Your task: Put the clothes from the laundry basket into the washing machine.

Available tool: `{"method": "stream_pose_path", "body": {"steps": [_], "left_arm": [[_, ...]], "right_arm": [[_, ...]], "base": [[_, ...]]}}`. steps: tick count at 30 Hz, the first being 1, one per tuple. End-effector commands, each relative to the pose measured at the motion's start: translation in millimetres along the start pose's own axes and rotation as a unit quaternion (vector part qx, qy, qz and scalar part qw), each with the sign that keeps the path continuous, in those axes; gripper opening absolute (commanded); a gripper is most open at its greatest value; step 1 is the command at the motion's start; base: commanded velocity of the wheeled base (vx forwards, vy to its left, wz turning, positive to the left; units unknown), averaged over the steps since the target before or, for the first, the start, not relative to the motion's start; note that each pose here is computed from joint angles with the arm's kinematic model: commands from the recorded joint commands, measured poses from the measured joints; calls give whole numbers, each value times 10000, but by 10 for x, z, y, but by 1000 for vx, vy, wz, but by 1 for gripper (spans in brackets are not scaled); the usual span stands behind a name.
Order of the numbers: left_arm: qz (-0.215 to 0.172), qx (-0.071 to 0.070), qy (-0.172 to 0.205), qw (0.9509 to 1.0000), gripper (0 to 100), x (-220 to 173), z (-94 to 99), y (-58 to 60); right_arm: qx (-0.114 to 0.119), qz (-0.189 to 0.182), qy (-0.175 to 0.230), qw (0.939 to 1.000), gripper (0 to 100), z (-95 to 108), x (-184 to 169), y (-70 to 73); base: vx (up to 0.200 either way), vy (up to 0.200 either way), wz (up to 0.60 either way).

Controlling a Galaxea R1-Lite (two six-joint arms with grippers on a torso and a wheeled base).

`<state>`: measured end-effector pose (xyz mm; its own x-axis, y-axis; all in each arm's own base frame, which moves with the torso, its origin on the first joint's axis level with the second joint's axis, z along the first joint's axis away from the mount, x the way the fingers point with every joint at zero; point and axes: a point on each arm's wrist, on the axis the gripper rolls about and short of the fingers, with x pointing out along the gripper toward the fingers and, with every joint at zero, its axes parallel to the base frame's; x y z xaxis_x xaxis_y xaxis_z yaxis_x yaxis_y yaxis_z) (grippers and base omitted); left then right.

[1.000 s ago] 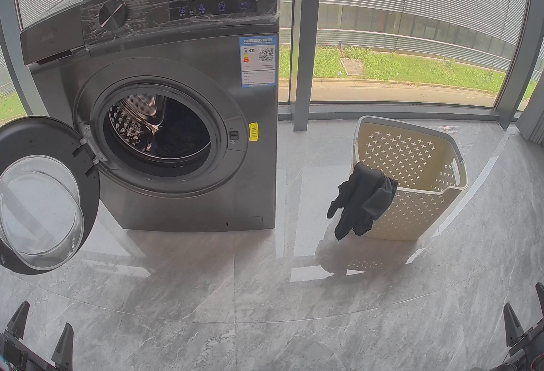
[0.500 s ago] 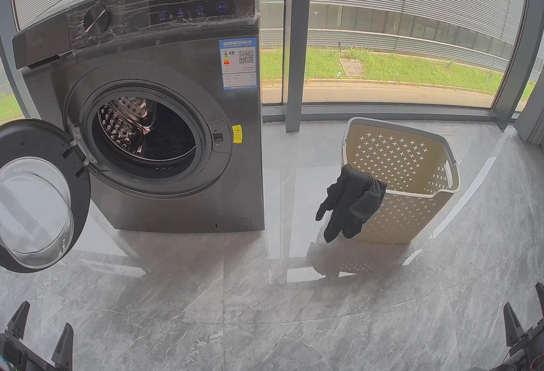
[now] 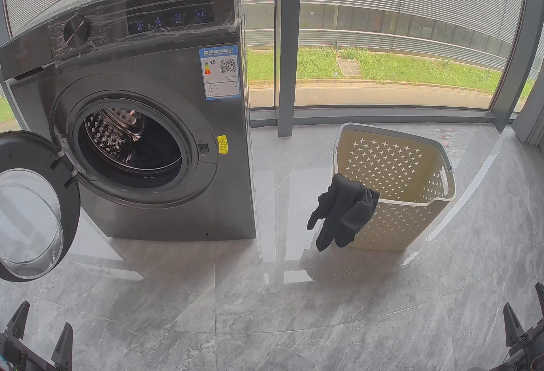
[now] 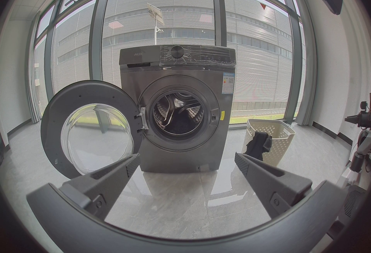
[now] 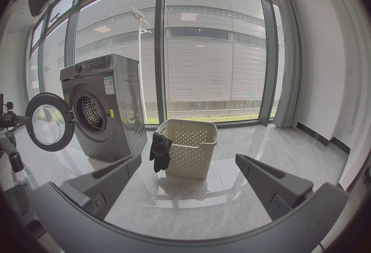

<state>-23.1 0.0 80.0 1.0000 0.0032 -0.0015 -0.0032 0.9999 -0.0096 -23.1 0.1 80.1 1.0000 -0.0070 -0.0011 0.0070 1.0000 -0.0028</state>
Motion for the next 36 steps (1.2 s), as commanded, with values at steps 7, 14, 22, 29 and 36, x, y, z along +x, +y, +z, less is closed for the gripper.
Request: {"method": "stream_pose_path", "body": {"steps": [7,14,22,29,36], "left_arm": [[15,-21,15,10000,100,2,-48,1],[15,-21,15,10000,100,2,-48,1],[15,-13,15,10000,100,2,-48,1],[15,-13,15,10000,100,2,-48,1],[30,-21,15,10000,100,2,-48,1]], "right_arm": [[-2,-3,64,10000,100,-46,9,0],[-2,-3,64,10000,100,-46,9,0],[-2,-3,64,10000,100,-46,9,0],[-2,-3,64,10000,100,-46,9,0],[-2,-26,64,10000,100,-46,9,1]], "base": [[0,0,0],[0,0,0],[0,-175,0],[0,-200,0],[0,-143,0]]}}
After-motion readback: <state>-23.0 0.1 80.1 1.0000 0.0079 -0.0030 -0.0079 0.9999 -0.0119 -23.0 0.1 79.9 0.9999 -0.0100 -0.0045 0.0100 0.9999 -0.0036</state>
